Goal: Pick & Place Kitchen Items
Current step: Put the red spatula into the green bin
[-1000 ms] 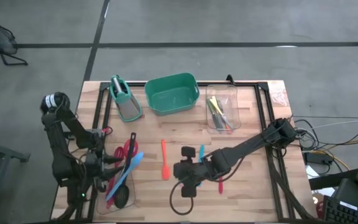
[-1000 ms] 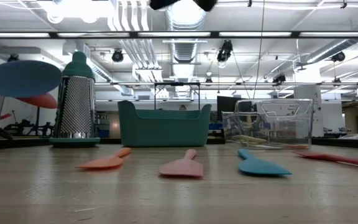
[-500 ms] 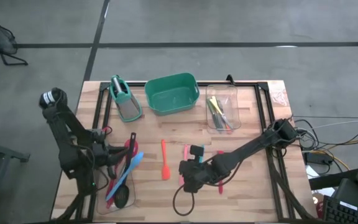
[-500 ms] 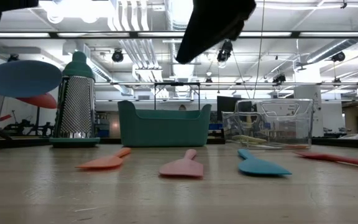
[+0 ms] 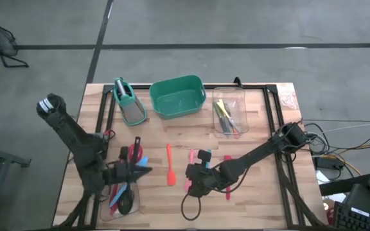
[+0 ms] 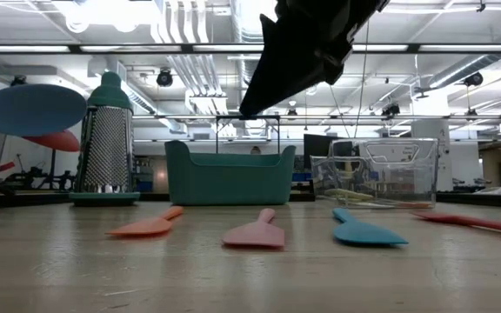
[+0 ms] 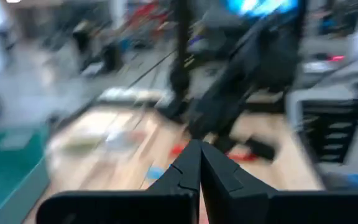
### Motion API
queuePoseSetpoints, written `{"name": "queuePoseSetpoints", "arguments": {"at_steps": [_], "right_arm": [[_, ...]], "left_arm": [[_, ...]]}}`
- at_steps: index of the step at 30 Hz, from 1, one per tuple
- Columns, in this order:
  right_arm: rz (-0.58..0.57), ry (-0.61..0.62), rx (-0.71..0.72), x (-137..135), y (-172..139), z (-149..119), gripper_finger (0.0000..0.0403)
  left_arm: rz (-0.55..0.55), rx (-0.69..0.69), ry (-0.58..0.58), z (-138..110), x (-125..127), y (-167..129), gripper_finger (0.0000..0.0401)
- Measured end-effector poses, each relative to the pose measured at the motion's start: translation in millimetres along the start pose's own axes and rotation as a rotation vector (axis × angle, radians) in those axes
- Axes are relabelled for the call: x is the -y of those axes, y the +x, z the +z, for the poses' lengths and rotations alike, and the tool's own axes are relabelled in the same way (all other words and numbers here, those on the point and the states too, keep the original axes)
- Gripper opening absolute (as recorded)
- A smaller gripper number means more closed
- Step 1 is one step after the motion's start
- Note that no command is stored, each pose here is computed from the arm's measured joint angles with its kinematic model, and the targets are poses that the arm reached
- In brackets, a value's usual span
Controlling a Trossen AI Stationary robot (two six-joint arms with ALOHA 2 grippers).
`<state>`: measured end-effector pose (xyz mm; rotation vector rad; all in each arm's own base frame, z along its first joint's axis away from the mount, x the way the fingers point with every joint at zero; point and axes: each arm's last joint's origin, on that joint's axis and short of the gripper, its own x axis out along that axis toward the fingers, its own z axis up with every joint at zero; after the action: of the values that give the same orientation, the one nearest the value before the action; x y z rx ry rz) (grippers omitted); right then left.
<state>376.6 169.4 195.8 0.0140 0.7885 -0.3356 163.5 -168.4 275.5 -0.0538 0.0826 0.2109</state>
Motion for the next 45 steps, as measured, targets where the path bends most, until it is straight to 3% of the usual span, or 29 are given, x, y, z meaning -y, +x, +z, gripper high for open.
{"name": "queuePoseSetpoints", "arguments": {"at_steps": [5, 10, 15, 24, 33, 37, 42, 45], "right_arm": [[0.000, 0.021, -0.002, -1, 0, -3, 0.0008], [0.013, 0.015, -0.002, -7, -5, -7, 0.0008], [0.012, 0.001, 0.010, -13, -10, -10, 0.0008], [-0.019, 0.050, 0.046, -15, -12, -11, 0.0008], [-0.031, 0.110, 0.037, -12, -8, -14, 0.0008], [-0.033, 0.124, 0.033, -12, -7, -16, 0.0008], [-0.039, 0.134, 0.025, -11, -7, -17, 0.0008], [-0.039, 0.137, 0.025, -11, -7, -18, 0.0008]], "left_arm": [[-0.161, 0.056, 0.027, 21, -30, 12, 0.0004], [-0.422, 0.022, 0.016, 12, -73, 22, 0.0005], [-0.378, 0.040, -0.010, -5, -107, 5, 0.0008], [-0.435, 0.077, 0.013, -35, -135, -29, 0.0009], [-0.451, 0.088, 0.010, -53, -151, -47, 0.0009], [-0.456, 0.157, 0.039, -55, -156, -52, 0.0009], [-0.549, 0.086, 0.082, -59, -155, -55, 0.0009], [-0.522, 0.042, 0.088, -63, -156, -55, 0.0009]]}}
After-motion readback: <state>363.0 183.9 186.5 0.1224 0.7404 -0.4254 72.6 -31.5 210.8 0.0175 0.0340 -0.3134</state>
